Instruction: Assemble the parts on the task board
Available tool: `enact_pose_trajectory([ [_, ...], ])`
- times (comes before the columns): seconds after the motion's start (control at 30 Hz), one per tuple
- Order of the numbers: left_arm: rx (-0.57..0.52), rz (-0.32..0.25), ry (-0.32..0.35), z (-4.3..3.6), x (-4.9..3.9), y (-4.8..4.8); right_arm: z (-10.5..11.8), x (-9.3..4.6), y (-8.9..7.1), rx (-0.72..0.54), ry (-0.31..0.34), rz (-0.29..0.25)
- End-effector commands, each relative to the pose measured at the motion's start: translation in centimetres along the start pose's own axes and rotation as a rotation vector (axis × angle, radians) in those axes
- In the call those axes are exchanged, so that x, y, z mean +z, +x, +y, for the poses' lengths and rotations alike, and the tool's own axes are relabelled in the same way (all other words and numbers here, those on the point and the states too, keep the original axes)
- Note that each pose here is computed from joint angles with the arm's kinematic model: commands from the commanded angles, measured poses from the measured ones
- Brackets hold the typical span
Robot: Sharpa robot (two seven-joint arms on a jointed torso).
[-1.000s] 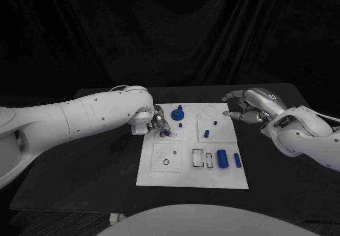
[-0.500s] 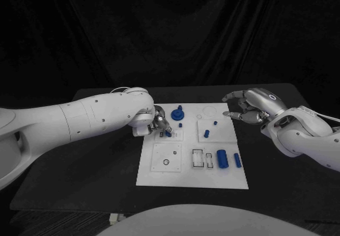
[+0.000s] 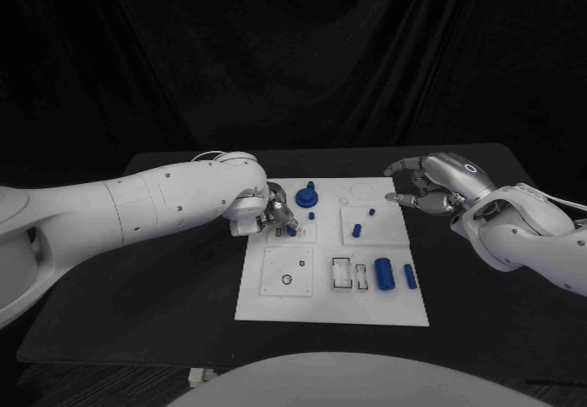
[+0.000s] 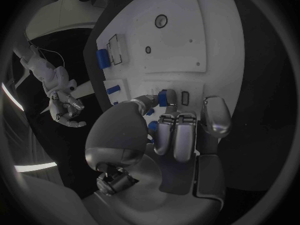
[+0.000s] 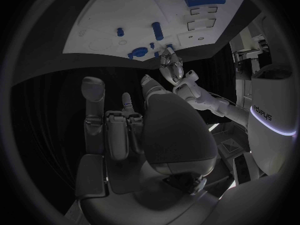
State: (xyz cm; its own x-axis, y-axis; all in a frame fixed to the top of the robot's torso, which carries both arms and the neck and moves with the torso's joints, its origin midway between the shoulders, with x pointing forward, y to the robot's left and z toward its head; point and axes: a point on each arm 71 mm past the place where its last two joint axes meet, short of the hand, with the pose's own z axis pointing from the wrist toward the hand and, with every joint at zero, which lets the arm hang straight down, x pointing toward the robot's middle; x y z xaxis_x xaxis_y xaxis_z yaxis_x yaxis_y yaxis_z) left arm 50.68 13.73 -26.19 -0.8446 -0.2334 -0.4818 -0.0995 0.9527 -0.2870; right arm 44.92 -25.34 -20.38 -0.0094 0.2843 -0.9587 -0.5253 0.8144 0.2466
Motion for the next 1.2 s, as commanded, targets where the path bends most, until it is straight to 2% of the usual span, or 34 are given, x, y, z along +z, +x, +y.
enact_pose_trajectory([
  [0.03, 0.005, 0.017, 0.005, -0.13, 0.23, 0.42, -0.22, -0.09, 0.15, 0.000, 0.025, 0.010],
  [1.2, 0.010, 0.032, -0.027, 0.39, 0.45, 0.47, -0.50, -0.34, 0.70, 0.001, 0.034, 0.034],
])
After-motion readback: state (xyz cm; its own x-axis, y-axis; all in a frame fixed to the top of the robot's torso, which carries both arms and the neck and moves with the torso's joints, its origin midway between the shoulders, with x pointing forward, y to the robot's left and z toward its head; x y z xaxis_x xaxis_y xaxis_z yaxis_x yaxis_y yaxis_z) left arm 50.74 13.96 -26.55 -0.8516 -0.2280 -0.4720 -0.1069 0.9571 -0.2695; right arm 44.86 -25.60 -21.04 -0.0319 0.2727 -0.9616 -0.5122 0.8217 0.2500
